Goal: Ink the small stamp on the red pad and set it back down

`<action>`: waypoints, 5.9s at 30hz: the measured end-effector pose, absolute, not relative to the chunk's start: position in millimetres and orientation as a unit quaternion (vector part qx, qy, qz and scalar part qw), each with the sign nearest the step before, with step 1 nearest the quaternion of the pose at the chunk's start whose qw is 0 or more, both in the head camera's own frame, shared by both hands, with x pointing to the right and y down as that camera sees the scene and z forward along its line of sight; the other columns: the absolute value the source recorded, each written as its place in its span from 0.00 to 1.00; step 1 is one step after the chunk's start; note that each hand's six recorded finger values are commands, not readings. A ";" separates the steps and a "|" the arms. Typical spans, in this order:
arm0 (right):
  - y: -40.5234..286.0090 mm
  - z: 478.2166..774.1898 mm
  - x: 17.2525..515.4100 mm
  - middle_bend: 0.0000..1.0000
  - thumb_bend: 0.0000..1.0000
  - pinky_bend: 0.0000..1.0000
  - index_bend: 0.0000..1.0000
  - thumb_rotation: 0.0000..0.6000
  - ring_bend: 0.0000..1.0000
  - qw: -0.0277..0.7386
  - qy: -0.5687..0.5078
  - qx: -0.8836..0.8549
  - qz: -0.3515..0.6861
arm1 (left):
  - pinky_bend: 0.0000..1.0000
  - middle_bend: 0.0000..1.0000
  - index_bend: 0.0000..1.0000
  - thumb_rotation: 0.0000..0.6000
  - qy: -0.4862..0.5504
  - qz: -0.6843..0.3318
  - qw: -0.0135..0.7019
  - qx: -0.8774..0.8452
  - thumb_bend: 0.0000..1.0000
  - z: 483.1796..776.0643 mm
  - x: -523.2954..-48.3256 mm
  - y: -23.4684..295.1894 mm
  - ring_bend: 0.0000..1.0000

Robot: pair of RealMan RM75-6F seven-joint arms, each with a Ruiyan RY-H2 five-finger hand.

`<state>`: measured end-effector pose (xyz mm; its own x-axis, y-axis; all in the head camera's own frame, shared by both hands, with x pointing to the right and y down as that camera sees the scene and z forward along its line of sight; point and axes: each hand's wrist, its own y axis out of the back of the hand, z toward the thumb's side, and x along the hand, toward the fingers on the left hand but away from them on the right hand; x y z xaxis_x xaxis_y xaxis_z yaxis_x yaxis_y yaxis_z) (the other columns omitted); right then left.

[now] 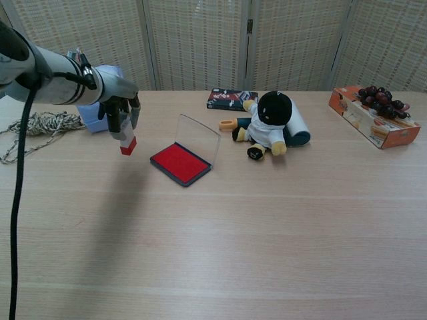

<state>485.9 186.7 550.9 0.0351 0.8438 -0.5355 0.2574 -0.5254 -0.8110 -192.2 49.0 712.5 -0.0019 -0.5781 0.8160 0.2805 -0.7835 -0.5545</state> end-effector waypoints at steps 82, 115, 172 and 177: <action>190.2 536.3 509.0 0.00 0.42 0.00 0.02 1.00 0.00 0.253 -0.433 -0.666 0.553 | 0.38 0.51 0.70 1.00 0.154 -0.642 0.244 -0.710 0.33 761.9 -153.0 52.6 0.32; 191.9 524.4 512.4 0.00 0.42 0.00 0.02 1.00 0.00 0.264 -0.446 -0.660 0.544 | 0.38 0.52 0.70 1.00 0.164 -0.636 0.260 -0.708 0.33 747.6 -148.5 60.7 0.32; 200.5 548.9 479.3 0.00 0.42 0.00 0.02 1.00 0.00 0.284 -0.388 -0.669 0.566 | 0.38 0.52 0.69 1.00 0.225 -0.668 0.274 -0.654 0.33 720.8 -315.9 126.4 0.31; 200.5 550.7 478.4 0.00 0.42 0.00 0.02 1.00 0.00 0.286 -0.386 -0.668 0.568 | 0.38 0.52 0.69 1.00 0.222 -0.669 0.268 -0.656 0.33 728.6 -320.0 131.2 0.31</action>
<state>478.4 200.5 550.7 0.0566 0.8404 -0.5391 0.1914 -0.5391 -0.8202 -320.0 131.2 728.6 0.0058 -0.6502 0.7598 0.0677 -0.7578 -0.6490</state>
